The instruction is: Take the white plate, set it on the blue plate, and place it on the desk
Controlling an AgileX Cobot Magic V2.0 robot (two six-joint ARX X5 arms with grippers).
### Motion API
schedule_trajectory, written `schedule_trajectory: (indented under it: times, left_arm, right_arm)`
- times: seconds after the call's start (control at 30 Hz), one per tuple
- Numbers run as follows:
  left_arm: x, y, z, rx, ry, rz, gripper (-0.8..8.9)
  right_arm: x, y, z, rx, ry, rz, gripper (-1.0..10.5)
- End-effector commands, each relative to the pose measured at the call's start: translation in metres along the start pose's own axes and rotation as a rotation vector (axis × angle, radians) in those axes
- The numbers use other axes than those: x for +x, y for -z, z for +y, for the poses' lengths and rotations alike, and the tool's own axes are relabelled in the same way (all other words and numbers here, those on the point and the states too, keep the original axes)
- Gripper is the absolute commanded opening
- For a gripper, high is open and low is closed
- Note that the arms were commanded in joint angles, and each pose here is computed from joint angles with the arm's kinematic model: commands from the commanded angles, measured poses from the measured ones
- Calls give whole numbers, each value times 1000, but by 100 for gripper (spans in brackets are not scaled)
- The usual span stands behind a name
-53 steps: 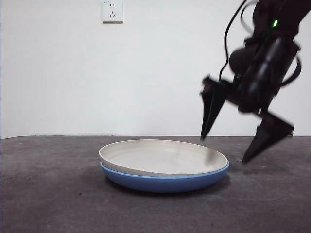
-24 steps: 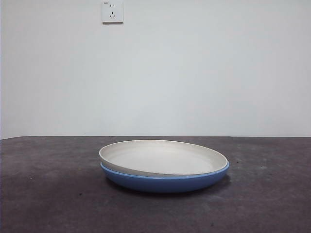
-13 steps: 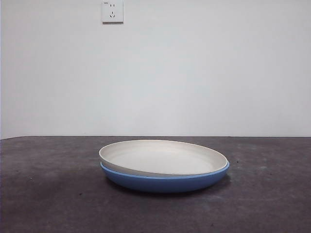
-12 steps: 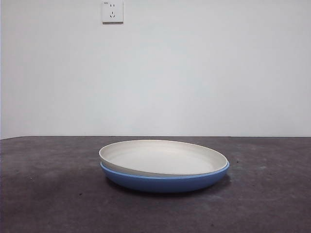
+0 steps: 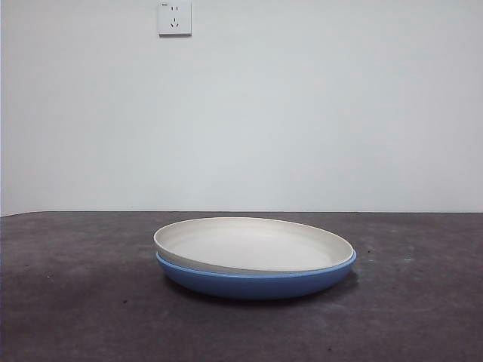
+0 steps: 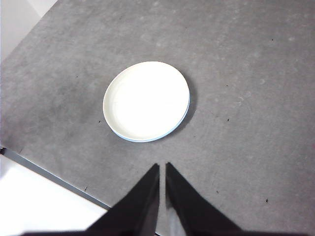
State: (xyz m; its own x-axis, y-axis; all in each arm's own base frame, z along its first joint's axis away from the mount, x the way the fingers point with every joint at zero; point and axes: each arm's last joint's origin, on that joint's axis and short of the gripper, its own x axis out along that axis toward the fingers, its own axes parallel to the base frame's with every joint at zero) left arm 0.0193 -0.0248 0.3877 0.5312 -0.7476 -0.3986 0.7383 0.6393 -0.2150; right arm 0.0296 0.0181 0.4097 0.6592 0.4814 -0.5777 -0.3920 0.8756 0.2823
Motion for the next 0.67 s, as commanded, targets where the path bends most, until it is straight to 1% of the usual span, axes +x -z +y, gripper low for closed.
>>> schedule_trajectory:
  times: [0.03, 0.1, 0.17, 0.27, 0.3, 0.33, 0.4, 0.47, 0.53, 0.63, 0.67]
  left_arm:
    - [3, -2, 2, -1, -28, -28, 29]
    - [13, 2, 7, -17, -45, -52, 27]
    - [27, 10, 18, -12, -117, -109, 28]
    - [49, 24, 38, 44, -234, -293, 28]
    - [56, 32, 46, 79, -276, -355, 28]
    - [63, 42, 54, 104, -314, -403, 28]
    - [75, 64, 68, 111, -392, -460, 28]
    - [86, 89, 83, 82, -523, -484, 28]
    - [96, 114, 98, 24, -662, -486, 28]
    - [105, 141, 112, -72, -790, -473, 28]
    - [106, 146, 114, -89, -819, -467, 28]
  right_arm:
    - [-2, 2, 0, -6, 7, 34, 18]
    - [-2, 1, 0, -5, 7, 34, 18]
    - [-2, 2, 0, -6, 7, 34, 18]
    - [-2, 2, 0, -6, 7, 34, 18]
    - [-2, 2, 0, -6, 7, 34, 18]
    - [-2, 2, 0, -6, 7, 34, 18]
    - [-2, 2, 0, -6, 7, 34, 18]
    - [-2, 2, 0, -5, 7, 34, 18]
    - [-2, 2, 0, -5, 7, 35, 18]
    - [-2, 2, 0, -6, 7, 34, 18]
    - [-2, 2, 0, -6, 7, 34, 18]
